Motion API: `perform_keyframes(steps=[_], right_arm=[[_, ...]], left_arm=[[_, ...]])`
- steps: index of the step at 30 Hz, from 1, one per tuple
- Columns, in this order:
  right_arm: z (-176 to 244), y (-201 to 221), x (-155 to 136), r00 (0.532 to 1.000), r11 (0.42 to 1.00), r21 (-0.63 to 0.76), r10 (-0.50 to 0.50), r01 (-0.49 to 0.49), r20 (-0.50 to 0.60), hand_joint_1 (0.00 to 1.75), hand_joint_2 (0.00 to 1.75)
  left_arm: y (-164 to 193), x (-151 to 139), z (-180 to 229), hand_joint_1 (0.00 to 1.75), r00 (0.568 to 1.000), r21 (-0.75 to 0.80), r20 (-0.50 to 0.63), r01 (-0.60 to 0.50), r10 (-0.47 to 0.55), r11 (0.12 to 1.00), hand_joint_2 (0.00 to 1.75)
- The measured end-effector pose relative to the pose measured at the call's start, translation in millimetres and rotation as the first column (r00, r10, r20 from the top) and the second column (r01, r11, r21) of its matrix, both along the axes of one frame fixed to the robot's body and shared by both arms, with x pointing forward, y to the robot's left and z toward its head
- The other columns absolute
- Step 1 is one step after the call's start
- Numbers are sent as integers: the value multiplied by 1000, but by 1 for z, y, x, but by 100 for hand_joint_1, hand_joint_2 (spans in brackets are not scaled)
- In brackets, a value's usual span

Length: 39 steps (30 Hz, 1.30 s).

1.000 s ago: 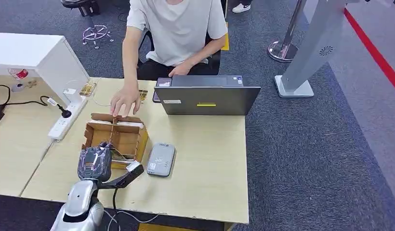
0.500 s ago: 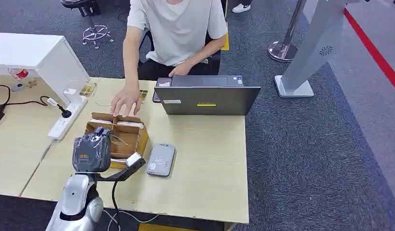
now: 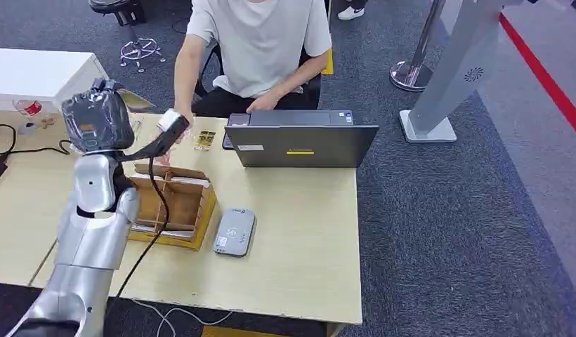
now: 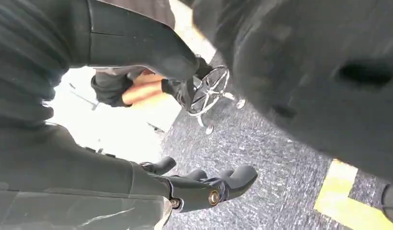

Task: Pass the card to the sensor for recognition and then transmit it.

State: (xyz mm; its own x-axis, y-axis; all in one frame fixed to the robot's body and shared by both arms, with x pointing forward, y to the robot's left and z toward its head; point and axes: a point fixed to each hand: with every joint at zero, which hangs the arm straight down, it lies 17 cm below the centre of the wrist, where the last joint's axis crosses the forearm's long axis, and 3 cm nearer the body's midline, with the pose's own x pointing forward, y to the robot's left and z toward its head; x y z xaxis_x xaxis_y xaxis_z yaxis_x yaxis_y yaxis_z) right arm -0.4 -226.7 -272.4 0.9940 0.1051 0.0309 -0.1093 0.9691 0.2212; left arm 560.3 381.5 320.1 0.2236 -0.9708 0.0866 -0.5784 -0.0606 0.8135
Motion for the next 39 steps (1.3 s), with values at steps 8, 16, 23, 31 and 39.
perform_keyframes(steps=[8,16,23,31,39], right_arm=[[0,-7,0,1000,1000,-2,2,-2,3,0,175],[0,-6,0,1000,1000,1,0,0,3,0,175],[0,-6,0,1000,1000,2,-20,20,3,0,175],[0,0,-8,998,998,6,-60,60,-3,0,175],[0,12,-20,989,989,3,-146,146,-13,0,175]], left_arm=[[16,30,-22,0,996,9,-80,-33,34,999,175],[24,35,-44,0,990,19,-138,-34,36,999,175],[29,31,-65,0,984,41,-177,-4,11,999,175],[5,-23,-95,0,979,86,-153,146,-132,985,175],[40,-180,-101,0,964,-5,56,262,-261,965,175]])
